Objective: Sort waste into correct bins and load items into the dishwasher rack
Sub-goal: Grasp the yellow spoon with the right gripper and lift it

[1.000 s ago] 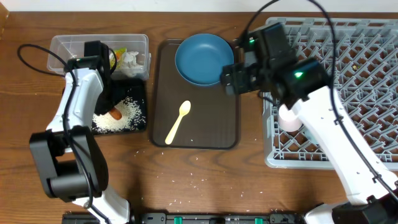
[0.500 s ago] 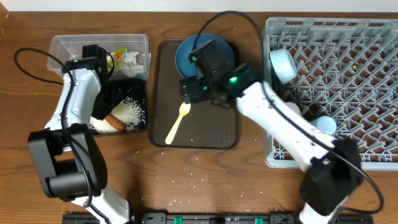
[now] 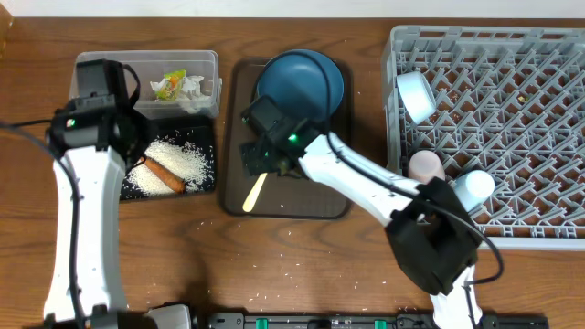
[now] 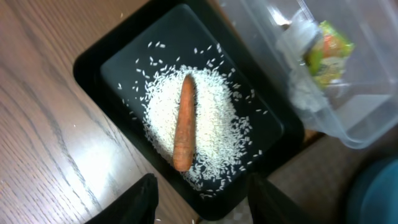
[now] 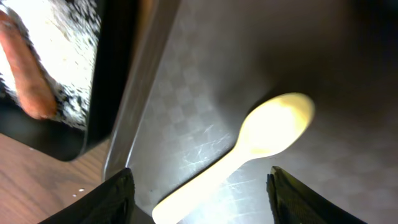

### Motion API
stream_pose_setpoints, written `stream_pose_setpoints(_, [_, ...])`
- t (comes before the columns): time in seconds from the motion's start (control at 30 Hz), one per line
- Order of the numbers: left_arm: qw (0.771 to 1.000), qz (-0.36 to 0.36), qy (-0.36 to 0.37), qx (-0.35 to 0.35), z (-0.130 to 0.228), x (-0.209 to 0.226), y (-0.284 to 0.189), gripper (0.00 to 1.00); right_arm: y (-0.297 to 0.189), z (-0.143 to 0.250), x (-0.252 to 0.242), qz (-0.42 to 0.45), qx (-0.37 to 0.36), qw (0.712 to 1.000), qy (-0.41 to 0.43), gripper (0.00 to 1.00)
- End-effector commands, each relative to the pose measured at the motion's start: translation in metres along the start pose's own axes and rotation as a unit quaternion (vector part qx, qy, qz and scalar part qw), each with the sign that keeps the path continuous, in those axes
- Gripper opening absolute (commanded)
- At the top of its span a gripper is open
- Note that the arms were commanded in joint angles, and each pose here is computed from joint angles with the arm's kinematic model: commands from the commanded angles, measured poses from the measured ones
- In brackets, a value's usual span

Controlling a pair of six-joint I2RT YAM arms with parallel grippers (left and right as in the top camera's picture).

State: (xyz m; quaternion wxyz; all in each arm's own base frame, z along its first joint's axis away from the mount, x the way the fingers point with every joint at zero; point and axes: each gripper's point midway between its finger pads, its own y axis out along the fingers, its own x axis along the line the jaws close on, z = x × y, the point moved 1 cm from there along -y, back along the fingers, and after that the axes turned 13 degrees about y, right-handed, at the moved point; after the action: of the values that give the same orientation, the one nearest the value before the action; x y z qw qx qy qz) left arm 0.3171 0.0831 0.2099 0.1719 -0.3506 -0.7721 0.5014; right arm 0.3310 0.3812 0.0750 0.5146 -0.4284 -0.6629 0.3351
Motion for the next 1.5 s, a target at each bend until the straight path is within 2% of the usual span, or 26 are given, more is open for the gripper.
stream_pose_setpoints(0.0, [1.0,0.006,-0.009,-0.018,-0.006,0.002,-0.014,0.52,0.018,0.017,0.0,0.012,0.018,1.0,0.004,0.65])
stream_pose_setpoints(0.1, [1.0,0.008,-0.009,-0.021,-0.006,0.003,-0.017,0.55,0.034,0.028,-0.004,0.024,0.033,0.999,-0.001,0.63])
stream_pose_setpoints(0.17, [1.0,0.005,-0.008,-0.016,-0.004,0.005,-0.016,0.62,0.042,0.034,-0.009,0.033,0.043,0.999,0.0,0.62])
stream_pose_setpoints(0.27, [1.0,0.001,-0.007,-0.01,-0.001,0.006,-0.016,0.68,0.048,0.042,-0.017,0.047,0.06,0.997,0.005,0.62])
stream_pose_setpoints(0.3, [1.0,0.001,-0.007,-0.011,-0.001,0.006,-0.016,0.71,0.05,0.044,-0.019,0.052,0.064,0.997,0.006,0.62])
stream_pose_setpoints(0.33, [1.0,0.001,-0.007,-0.01,-0.001,0.006,-0.016,0.8,0.05,0.044,-0.02,0.052,0.065,0.997,0.006,0.62])
stream_pose_setpoints(0.53, [1.0,0.001,-0.007,-0.011,-0.001,0.006,-0.016,0.86,0.061,0.037,-0.024,0.057,0.046,0.997,0.005,0.57])
stream_pose_setpoints(0.63, [1.0,0.001,-0.007,-0.011,-0.001,0.006,-0.016,0.87,0.072,0.039,-0.034,0.068,0.054,0.996,0.011,0.46])
stream_pose_setpoints(0.83, [1.0,0.001,-0.007,-0.011,-0.001,0.006,-0.016,0.89,0.077,0.039,-0.042,0.064,0.069,0.995,0.023,0.04])
stream_pose_setpoints(0.87, [1.0,0.001,-0.007,-0.011,-0.001,0.006,-0.016,0.94,0.076,0.038,-0.043,0.063,0.071,0.995,0.025,0.01])
stream_pose_setpoints(1.03, [1.0,0.001,-0.007,-0.011,-0.001,0.006,-0.016,0.95,0.067,0.032,-0.043,0.05,0.08,0.995,0.021,0.01])
stream_pose_setpoints(1.23, [1.0,0.001,-0.007,-0.011,-0.001,0.006,-0.016,0.96,0.002,-0.009,-0.035,0.018,0.051,0.998,-0.016,0.01])
stream_pose_setpoints(1.37, [1.0,0.001,-0.007,-0.011,-0.001,0.006,-0.016,0.96,-0.078,-0.049,-0.038,-0.005,-0.012,1.0,-0.028,0.01])
stream_pose_setpoints(1.47, [1.0,0.001,-0.007,-0.011,-0.001,0.006,-0.016,0.96,-0.151,-0.083,-0.067,0.019,-0.095,0.995,-0.01,0.01])
